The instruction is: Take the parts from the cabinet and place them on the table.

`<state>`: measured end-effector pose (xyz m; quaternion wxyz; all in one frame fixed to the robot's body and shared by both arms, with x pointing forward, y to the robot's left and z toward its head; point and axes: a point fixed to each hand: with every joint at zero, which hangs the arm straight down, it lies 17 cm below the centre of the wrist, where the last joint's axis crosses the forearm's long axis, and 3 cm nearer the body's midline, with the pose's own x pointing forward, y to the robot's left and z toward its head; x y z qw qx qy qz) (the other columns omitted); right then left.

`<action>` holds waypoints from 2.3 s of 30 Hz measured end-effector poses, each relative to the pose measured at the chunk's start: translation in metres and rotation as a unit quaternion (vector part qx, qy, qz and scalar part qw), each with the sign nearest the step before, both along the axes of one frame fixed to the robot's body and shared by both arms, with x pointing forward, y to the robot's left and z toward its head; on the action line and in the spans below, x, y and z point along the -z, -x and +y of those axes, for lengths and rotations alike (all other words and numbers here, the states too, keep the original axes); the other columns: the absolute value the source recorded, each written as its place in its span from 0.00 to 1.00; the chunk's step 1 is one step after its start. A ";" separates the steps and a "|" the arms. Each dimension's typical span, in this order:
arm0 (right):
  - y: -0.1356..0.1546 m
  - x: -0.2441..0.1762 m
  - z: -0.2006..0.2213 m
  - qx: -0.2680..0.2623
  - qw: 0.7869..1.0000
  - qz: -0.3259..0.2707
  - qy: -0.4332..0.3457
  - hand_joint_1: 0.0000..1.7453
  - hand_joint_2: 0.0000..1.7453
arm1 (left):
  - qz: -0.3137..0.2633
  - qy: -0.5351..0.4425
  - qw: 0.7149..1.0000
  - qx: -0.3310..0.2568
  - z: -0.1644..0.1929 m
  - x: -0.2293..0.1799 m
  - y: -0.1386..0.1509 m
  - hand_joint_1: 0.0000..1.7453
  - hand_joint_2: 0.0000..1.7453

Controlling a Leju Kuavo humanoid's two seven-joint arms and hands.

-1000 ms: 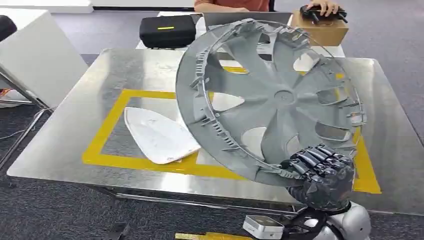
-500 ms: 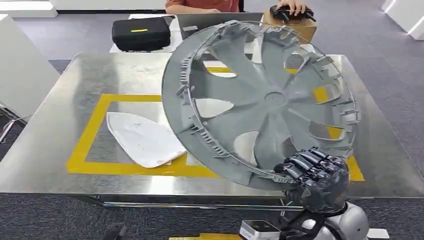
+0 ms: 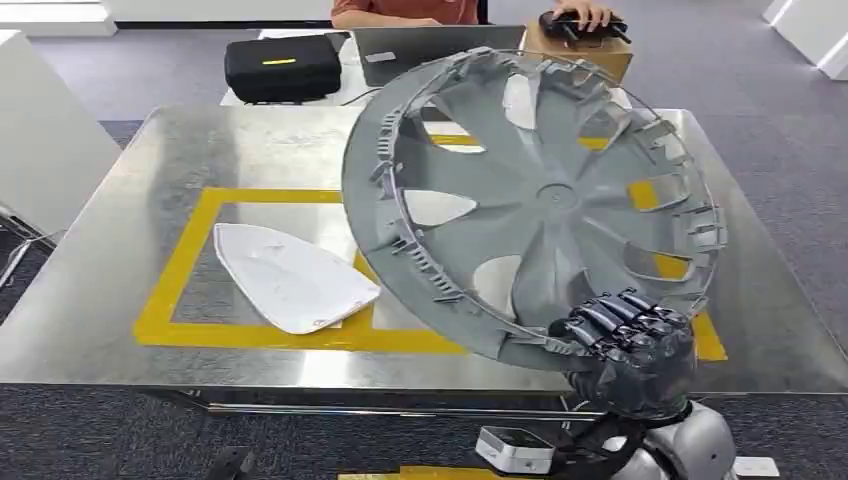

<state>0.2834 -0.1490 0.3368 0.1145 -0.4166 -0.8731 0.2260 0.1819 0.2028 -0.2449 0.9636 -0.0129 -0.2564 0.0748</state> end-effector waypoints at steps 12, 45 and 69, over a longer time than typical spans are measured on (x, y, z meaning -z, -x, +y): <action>-0.040 0.036 -0.025 0.066 0.995 0.075 0.012 1.00 1.00 | 0.004 0.006 1.000 -0.007 0.001 0.001 0.003 0.00 0.00; -0.089 0.105 -0.006 0.070 0.977 0.117 0.165 1.00 1.00 | 0.010 0.005 1.000 0.012 0.000 0.002 0.002 0.00 0.00; -0.078 0.130 0.024 -0.002 0.968 0.167 0.188 1.00 1.00 | 0.006 0.006 1.000 0.015 -0.001 0.000 -0.002 0.00 0.00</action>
